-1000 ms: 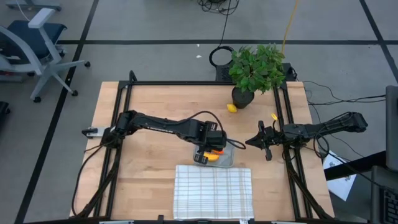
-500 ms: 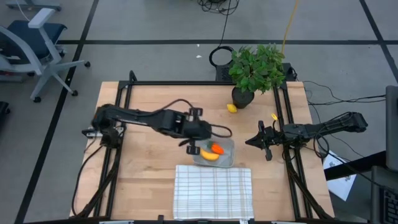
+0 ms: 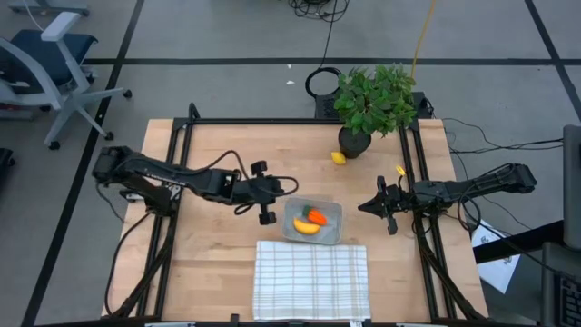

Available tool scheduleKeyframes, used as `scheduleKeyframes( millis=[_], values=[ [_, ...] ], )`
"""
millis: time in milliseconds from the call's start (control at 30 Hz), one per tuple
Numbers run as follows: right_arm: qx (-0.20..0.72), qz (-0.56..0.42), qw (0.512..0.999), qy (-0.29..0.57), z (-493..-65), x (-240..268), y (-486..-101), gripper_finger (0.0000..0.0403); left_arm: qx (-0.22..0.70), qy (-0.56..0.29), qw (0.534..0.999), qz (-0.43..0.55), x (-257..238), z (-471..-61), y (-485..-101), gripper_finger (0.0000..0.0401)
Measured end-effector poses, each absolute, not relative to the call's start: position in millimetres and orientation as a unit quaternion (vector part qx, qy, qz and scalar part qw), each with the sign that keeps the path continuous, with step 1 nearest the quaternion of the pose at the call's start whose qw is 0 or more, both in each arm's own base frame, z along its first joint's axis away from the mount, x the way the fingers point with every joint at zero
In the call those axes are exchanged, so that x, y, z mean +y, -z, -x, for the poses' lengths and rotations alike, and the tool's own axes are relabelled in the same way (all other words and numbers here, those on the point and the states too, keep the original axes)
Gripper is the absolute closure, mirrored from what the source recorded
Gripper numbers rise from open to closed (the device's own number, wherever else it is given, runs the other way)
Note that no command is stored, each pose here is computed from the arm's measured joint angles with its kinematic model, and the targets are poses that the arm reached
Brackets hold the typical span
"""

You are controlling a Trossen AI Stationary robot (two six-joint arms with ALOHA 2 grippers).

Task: Pick and placing Produce into tupperware
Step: Adjust the gray bin

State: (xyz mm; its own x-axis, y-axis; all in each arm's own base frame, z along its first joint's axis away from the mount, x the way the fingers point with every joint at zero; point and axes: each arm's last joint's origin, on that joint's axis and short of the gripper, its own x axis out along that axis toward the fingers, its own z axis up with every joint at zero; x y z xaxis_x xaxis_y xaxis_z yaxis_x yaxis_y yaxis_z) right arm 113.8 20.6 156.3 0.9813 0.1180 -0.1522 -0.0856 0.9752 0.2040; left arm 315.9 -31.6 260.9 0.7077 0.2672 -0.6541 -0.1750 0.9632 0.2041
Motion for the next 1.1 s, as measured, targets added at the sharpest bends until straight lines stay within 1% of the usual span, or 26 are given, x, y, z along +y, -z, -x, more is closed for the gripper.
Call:
scheduleKeyframes(
  millis=[67,167,467,600,700,833,1100],
  values=[
    [0.084,-0.099,0.99,-0.051,-114,21,-156,0.0403,0.355,-0.132,0.924,-0.053,-32,-314,-249,0.0401],
    [0.082,-0.098,0.99,-0.051,-114,21,-156,0.0403,0.374,-0.142,0.915,-0.049,-32,-307,-231,0.0401],
    [0.096,-0.109,0.988,-0.048,-115,21,-154,0.0403,0.365,-0.172,0.915,-0.005,-30,-299,-207,0.0401],
    [0.121,-0.112,0.985,-0.044,-117,21,-149,0.0403,0.381,-0.177,0.908,0.0,-31,-299,-187,0.0401],
    [0.141,-0.124,0.981,-0.04,-119,22,-145,0.0403,0.371,-0.176,0.912,0.01,-34,-303,-185,0.0401],
    [0.16,-0.135,0.977,-0.044,-121,24,-141,0.0403,0.385,-0.172,0.907,0.008,-40,-306,-173,0.0401],
    [0.156,-0.134,0.977,-0.056,-129,30,-140,0.0403,0.388,-0.162,0.907,0.022,-43,-314,-159,0.0401]
  ],
)
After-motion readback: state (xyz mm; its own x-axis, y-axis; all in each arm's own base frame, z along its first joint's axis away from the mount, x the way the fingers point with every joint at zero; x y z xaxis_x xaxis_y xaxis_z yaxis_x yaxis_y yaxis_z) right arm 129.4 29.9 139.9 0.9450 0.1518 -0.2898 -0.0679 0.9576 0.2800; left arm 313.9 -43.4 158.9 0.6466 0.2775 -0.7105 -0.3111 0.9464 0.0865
